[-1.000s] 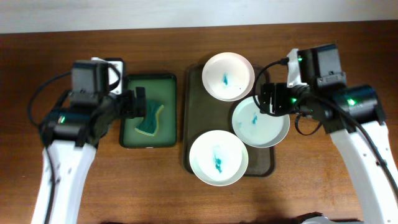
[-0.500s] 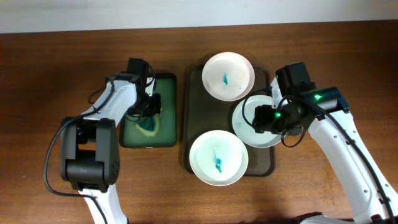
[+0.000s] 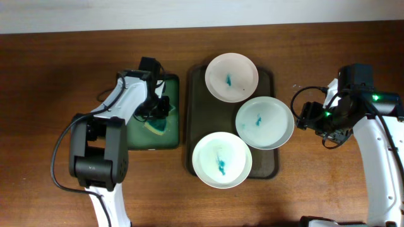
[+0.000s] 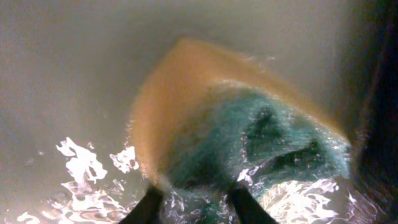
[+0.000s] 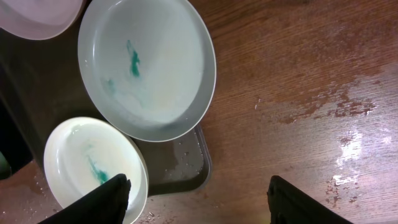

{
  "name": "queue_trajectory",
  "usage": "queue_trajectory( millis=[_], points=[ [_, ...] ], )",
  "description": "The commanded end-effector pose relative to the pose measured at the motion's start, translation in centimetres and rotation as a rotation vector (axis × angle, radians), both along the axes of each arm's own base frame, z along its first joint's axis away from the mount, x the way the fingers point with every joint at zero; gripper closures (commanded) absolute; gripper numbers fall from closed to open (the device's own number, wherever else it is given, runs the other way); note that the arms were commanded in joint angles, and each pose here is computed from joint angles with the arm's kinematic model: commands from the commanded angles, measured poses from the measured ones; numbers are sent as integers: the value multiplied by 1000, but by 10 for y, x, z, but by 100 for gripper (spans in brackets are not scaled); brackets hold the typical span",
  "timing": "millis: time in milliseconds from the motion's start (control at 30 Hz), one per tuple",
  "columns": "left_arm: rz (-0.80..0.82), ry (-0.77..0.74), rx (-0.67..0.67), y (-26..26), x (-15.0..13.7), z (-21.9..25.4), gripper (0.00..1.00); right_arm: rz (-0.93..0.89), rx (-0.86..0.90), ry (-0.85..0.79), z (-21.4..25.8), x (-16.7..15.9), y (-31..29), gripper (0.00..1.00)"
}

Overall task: Clean dirty plates on tray and stack at the side
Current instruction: 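Grasp the green sponge with the left gripper, right plate with right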

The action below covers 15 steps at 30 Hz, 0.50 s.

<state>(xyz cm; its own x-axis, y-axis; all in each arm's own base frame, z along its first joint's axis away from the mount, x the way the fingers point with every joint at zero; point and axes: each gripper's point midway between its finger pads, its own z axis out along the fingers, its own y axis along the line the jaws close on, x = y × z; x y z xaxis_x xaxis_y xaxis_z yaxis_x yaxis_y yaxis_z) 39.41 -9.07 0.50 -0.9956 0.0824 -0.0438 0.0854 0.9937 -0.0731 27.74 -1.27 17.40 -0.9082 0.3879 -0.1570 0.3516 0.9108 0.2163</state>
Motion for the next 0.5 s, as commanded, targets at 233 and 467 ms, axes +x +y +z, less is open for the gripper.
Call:
queue_trajectory(
  millis=[233, 467],
  points=[
    [-78, 31, 5, -15, 6, 75, 39, 7, -5, -5, 1, 2, -2, 27],
    [-70, 159, 32, -10, -48, -16, 100, -6, -60, -13, 0, 7, -12, 23]
  ],
)
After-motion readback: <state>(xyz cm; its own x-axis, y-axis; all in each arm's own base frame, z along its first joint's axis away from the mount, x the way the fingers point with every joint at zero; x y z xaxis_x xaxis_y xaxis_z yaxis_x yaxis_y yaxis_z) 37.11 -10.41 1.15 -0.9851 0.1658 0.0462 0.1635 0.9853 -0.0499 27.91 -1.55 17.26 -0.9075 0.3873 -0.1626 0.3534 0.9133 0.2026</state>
